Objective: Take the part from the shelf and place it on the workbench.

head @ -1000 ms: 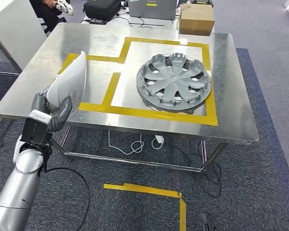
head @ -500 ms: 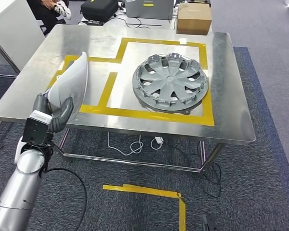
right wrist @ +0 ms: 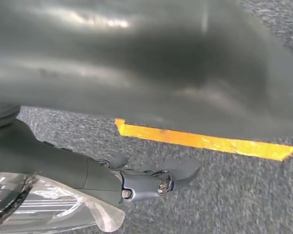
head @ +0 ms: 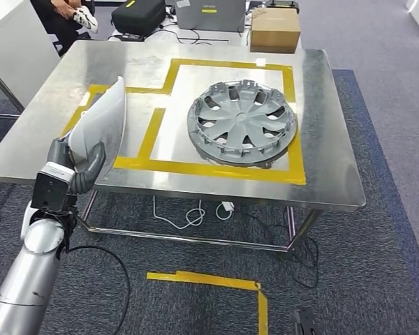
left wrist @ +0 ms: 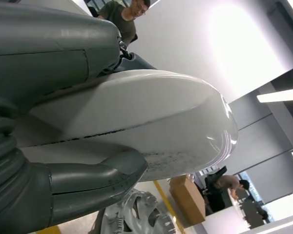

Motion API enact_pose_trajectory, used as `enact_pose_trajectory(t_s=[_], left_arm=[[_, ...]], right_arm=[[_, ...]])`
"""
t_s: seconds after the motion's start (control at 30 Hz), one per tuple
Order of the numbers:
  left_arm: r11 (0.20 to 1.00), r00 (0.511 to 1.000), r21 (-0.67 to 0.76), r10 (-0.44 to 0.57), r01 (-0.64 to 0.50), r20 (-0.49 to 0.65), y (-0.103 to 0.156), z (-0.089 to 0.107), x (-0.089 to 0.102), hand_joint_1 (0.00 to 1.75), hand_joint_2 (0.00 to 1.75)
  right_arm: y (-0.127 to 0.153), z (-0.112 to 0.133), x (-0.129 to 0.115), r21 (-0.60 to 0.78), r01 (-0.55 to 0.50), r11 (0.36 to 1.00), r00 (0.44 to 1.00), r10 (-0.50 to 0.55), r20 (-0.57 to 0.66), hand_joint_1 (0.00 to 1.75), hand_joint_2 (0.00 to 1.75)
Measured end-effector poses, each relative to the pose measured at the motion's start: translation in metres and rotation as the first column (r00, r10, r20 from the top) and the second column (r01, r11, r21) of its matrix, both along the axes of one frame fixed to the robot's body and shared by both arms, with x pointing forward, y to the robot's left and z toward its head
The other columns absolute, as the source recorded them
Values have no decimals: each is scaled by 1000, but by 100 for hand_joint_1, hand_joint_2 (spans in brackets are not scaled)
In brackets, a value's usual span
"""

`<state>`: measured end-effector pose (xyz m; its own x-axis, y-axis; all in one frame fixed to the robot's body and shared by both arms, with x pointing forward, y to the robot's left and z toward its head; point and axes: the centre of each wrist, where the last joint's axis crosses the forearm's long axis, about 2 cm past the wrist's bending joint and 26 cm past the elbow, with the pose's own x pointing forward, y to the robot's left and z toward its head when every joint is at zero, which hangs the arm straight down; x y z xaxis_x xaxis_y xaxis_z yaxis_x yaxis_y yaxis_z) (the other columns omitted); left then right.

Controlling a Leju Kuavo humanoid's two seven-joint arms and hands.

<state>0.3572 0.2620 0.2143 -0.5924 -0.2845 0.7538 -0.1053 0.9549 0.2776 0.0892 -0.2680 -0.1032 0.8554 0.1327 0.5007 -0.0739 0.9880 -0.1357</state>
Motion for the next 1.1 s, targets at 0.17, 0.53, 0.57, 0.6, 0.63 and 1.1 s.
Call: enact_pose_trajectory(t_s=[0.17,0.53,0.57,0.6,0.63,1.1], left_arm=[[1000,1000,-4,-2,2,1,0,1,1,175,175],[1000,1000,-12,-6,6,-5,-1,0,0,175,175],[1000,1000,-12,-6,6,-4,-1,0,0,175,175],[1000,1000,-13,-6,6,-4,-1,0,0,175,175],[1000,1000,-13,-6,6,-3,-1,0,0,175,175],[1000,1000,-16,-6,6,-3,0,0,0,175,175]], right_arm=[[0,0,2,-1,0,1000,1000,0,3,0,0],[0,0,-1,-1,0,1000,1000,0,-1,0,0],[0,0,-1,-1,0,1000,1000,0,-3,0,0],[0,0,-2,-2,0,1000,1000,0,-3,0,0],[0,0,-1,-2,0,1000,1000,0,-2,0,0],[1,0,-1,0,-2,1000,1000,2,-1,0,0]])
